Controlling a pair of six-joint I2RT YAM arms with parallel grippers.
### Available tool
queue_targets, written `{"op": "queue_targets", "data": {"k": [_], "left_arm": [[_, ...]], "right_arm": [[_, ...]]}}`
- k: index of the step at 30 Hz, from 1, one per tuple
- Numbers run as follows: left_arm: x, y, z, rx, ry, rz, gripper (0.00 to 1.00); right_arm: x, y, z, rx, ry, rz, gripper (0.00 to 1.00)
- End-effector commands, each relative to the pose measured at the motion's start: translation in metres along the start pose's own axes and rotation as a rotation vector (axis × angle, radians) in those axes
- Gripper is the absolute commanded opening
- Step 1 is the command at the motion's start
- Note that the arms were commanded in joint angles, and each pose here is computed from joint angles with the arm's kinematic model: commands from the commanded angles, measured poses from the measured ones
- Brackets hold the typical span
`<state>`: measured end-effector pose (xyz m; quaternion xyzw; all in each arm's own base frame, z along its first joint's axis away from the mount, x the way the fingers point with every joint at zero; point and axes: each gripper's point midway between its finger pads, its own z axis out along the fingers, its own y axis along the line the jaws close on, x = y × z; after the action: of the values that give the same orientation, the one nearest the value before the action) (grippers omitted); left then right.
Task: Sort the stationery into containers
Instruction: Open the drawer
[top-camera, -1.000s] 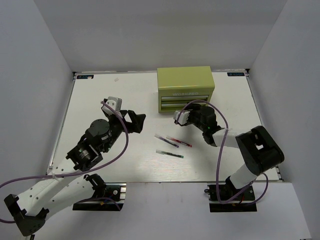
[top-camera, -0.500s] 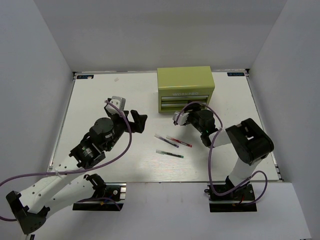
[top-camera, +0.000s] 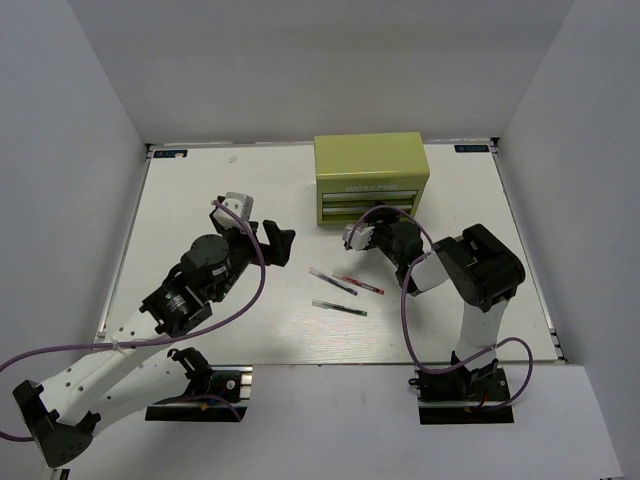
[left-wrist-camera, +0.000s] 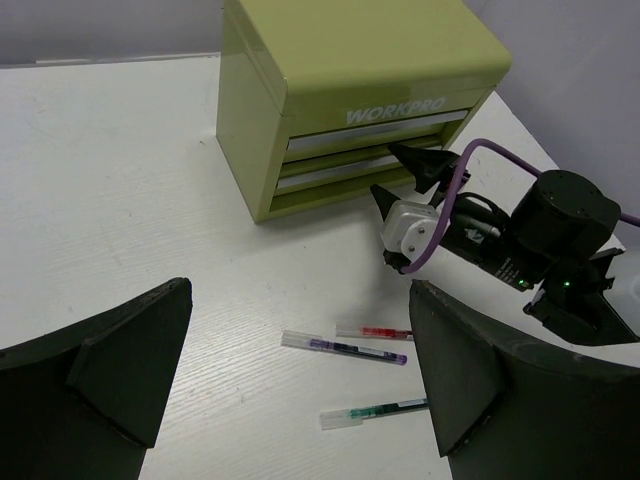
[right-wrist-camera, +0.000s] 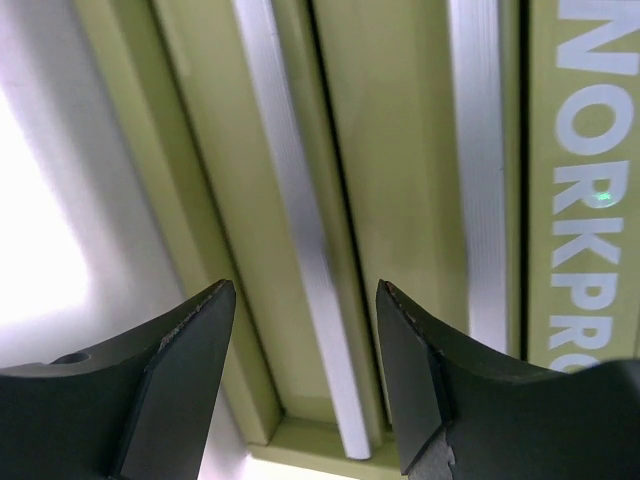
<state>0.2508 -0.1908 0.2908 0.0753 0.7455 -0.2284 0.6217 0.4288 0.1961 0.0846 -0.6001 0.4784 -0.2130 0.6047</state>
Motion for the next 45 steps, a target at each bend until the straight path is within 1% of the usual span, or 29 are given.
{"op": "queue_targets", "data": {"k": [1, 2, 8, 12, 23, 25, 26, 28, 29, 31, 34, 35, 39, 42, 43, 45], "left_arm": [[0.002, 0.003, 0.000, -0.006, 0.005, 0.010, 0.99], [0.002, 0.003, 0.000, -0.006, 0.005, 0.010, 0.99], [0.002, 0.003, 0.000, -0.006, 0.005, 0.010, 0.99], [0.001, 0.005, 0.001, -0.015, 0.003, 0.008, 0.99], [0.000, 0.008, 0.001, -0.024, 0.000, 0.007, 0.99], [0.000, 0.008, 0.001, -0.024, 0.000, 0.007, 0.99], [-0.002, 0.007, 0.002, -0.021, -0.008, 0.004, 0.99], [0.001, 0.008, 0.003, -0.024, 0.000, 0.007, 0.99], [0.001, 0.008, 0.003, -0.024, 0.000, 0.007, 0.99], [0.001, 0.008, 0.003, -0.024, 0.000, 0.007, 0.99], [0.001, 0.008, 0.003, -0.024, 0.000, 0.007, 0.99], [0.001, 0.008, 0.003, -0.024, 0.000, 0.007, 0.99], [0.000, 0.010, 0.004, -0.033, -0.002, 0.006, 0.99], [0.000, 0.010, 0.004, -0.033, -0.002, 0.006, 0.99], [0.000, 0.010, 0.004, -0.033, -0.002, 0.006, 0.99], [0.000, 0.010, 0.004, -0.033, -0.002, 0.006, 0.99]], "right_arm": [[-0.006, -0.035, 0.008, 0.142, -0.010, -0.030, 0.64], [-0.004, -0.034, 0.008, 0.144, -0.001, -0.032, 0.66], [0.001, -0.033, 0.014, 0.178, 0.013, -0.086, 0.66], [0.003, -0.029, 0.016, 0.175, 0.016, -0.091, 0.66], [0.007, -0.039, 0.025, 0.240, 0.033, -0.114, 0.66], [0.008, -0.040, 0.025, 0.257, 0.035, -0.128, 0.63], [0.007, -0.043, 0.025, 0.272, 0.033, -0.129, 0.63], [0.008, -0.038, 0.025, 0.266, 0.038, -0.133, 0.58], [0.008, -0.041, 0.024, 0.281, 0.036, -0.136, 0.55], [0.009, -0.039, 0.024, 0.280, 0.039, -0.141, 0.52], [0.010, -0.038, 0.023, 0.289, 0.039, -0.147, 0.42], [0.009, -0.037, 0.023, 0.287, 0.038, -0.148, 0.42], [0.012, -0.033, 0.022, 0.290, 0.044, -0.154, 0.33], [0.011, -0.033, 0.021, 0.304, 0.042, -0.163, 0.31], [0.012, -0.032, 0.020, 0.303, 0.044, -0.165, 0.27], [0.012, -0.030, 0.021, 0.304, 0.036, -0.170, 0.23]]}}
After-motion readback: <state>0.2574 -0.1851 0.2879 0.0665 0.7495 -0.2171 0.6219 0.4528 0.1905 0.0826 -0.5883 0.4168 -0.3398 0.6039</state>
